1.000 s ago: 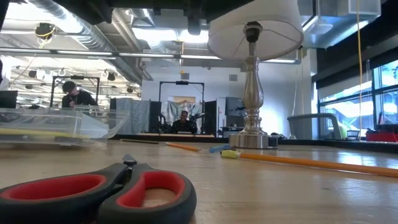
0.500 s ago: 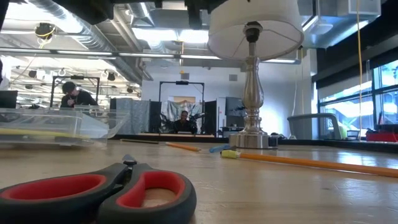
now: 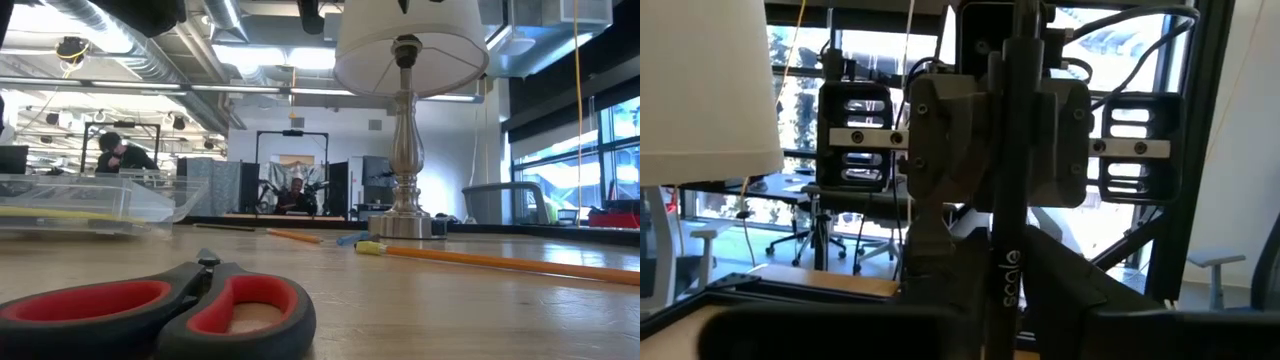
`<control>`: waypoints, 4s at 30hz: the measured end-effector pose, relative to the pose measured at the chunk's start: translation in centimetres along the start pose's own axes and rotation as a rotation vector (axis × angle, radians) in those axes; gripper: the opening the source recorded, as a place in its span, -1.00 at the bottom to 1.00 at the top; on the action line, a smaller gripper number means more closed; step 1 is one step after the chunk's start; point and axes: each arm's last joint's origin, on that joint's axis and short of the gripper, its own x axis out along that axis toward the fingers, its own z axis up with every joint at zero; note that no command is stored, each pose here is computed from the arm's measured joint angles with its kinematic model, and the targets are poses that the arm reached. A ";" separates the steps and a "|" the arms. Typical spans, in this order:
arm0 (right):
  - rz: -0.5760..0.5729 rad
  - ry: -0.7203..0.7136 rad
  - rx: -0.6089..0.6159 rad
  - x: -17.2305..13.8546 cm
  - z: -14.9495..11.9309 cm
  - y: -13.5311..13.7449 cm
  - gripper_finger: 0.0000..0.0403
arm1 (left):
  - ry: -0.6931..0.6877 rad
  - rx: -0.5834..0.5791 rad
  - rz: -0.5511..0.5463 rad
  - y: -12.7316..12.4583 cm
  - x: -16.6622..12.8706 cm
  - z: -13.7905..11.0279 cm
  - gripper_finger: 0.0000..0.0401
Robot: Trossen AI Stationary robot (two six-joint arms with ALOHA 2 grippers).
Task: Pick & place school supplies into a supply box
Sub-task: Put the black pen into the transparent supply box, then put the black scissors into the transparent supply box
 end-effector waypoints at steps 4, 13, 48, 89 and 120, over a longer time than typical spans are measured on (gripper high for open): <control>0.008 0.000 -0.004 0.0 0.0 0.1 -0.64 | 0.000 0.020 -0.003 0.0 0.0 0.0 -0.90; 0.048 0.030 -0.039 -0.3 0.0 0.1 -0.17 | 0.012 0.022 0.037 0.0 -0.1 -0.1 -0.86; -0.107 0.643 0.180 -4.6 -3.0 -1.6 0.05 | 1.703 -0.136 0.452 5.4 -15.1 3.0 -0.88; -0.115 0.718 0.157 -4.2 -4.4 -1.5 0.05 | 1.804 -0.040 0.311 5.6 -13.3 0.7 -0.50; -0.449 0.634 0.238 -4.6 -4.7 -2.4 0.05 | 1.133 0.834 -0.938 -4.3 -3.5 -2.8 -0.47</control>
